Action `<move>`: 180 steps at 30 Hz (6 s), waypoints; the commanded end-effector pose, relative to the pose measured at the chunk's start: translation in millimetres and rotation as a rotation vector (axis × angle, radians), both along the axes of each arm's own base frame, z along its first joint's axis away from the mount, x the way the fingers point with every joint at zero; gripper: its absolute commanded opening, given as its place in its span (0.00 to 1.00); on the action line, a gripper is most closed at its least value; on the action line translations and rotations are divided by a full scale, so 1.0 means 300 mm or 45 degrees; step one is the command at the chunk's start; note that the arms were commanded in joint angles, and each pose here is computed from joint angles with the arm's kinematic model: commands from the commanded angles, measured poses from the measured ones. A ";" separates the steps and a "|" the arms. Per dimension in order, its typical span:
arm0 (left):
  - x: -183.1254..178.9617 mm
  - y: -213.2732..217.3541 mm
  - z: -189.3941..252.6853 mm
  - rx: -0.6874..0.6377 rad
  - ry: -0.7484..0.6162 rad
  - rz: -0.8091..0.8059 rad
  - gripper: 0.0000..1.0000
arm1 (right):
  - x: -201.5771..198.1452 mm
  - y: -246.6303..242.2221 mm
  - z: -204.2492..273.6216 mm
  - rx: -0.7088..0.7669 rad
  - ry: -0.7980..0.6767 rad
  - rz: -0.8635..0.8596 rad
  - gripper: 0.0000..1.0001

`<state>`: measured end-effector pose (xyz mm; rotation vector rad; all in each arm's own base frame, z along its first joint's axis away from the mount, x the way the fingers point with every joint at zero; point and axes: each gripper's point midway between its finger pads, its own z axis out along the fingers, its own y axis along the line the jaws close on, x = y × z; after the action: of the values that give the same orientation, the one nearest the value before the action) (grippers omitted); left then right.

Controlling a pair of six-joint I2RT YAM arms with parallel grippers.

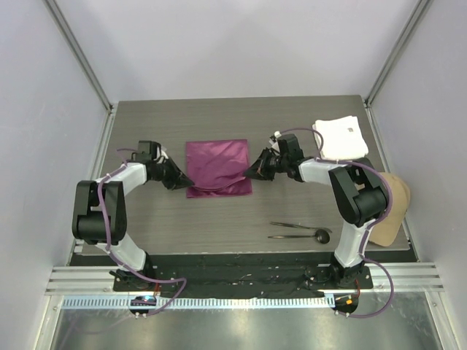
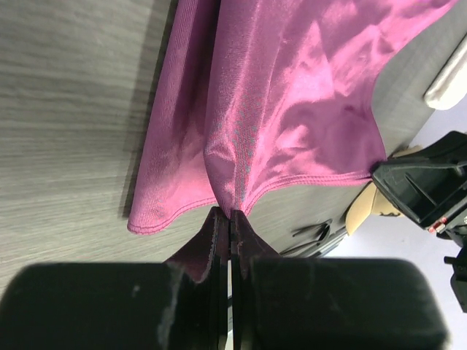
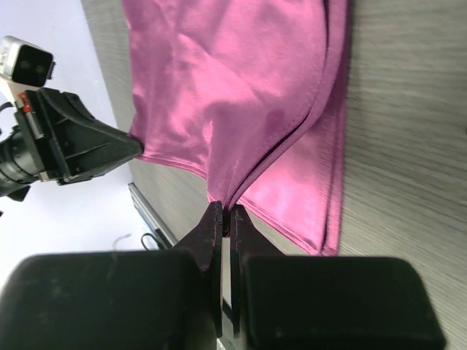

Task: Fold the napkin into a case and place the utensils inside
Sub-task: Fold the square-folded napkin at the center of the board, then smooth out the square-folded napkin at the center of the board.

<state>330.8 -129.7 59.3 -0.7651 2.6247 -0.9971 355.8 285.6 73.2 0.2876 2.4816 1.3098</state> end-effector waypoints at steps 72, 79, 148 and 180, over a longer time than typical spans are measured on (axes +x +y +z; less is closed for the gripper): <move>-0.166 0.073 -0.167 0.198 0.151 -0.009 0.03 | -0.104 -0.082 -0.204 -0.166 0.083 0.012 0.01; -0.125 0.111 -0.071 0.289 0.040 0.018 0.38 | -0.102 -0.077 -0.213 -0.158 0.093 0.014 0.01; 0.422 0.110 -0.135 0.280 -0.059 0.097 0.11 | 0.584 0.132 -0.088 0.085 -0.331 0.017 0.13; 0.537 0.224 -0.131 0.260 -0.075 0.164 0.14 | 0.638 0.163 -0.085 0.187 -0.319 0.001 0.09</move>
<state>488.3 -73.5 25.5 -0.8632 2.5266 -0.7722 535.7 346.3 53.1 0.1561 2.2066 1.4391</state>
